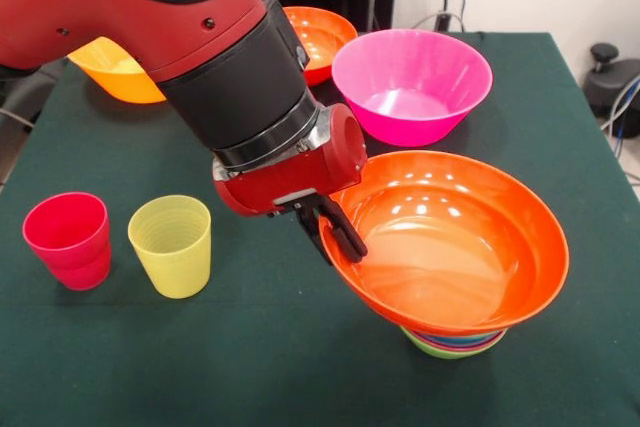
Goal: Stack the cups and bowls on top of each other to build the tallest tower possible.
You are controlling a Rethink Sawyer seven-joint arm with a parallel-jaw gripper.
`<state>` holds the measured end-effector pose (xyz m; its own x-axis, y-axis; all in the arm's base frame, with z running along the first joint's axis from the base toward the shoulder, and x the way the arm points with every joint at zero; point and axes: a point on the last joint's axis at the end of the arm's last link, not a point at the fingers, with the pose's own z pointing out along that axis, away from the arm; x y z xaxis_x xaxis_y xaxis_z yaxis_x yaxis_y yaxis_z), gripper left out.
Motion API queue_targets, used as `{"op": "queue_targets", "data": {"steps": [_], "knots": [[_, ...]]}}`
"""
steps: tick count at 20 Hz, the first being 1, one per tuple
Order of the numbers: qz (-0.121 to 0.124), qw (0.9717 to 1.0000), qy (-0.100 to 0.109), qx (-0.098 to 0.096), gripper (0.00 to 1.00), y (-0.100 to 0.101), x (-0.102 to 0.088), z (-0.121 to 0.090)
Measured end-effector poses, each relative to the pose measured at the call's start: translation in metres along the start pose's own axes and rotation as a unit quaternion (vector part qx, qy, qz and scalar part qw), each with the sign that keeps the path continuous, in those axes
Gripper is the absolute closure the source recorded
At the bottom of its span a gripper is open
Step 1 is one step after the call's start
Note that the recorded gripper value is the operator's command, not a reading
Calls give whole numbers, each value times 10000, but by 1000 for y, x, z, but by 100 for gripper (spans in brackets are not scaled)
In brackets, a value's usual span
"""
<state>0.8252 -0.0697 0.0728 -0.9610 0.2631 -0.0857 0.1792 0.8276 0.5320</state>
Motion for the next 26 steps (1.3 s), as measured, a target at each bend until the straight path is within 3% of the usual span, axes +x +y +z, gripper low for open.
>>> {"op": "queue_targets", "data": {"steps": [26], "knots": [[-81,9998,180,-21,100,8,16,6]]}}
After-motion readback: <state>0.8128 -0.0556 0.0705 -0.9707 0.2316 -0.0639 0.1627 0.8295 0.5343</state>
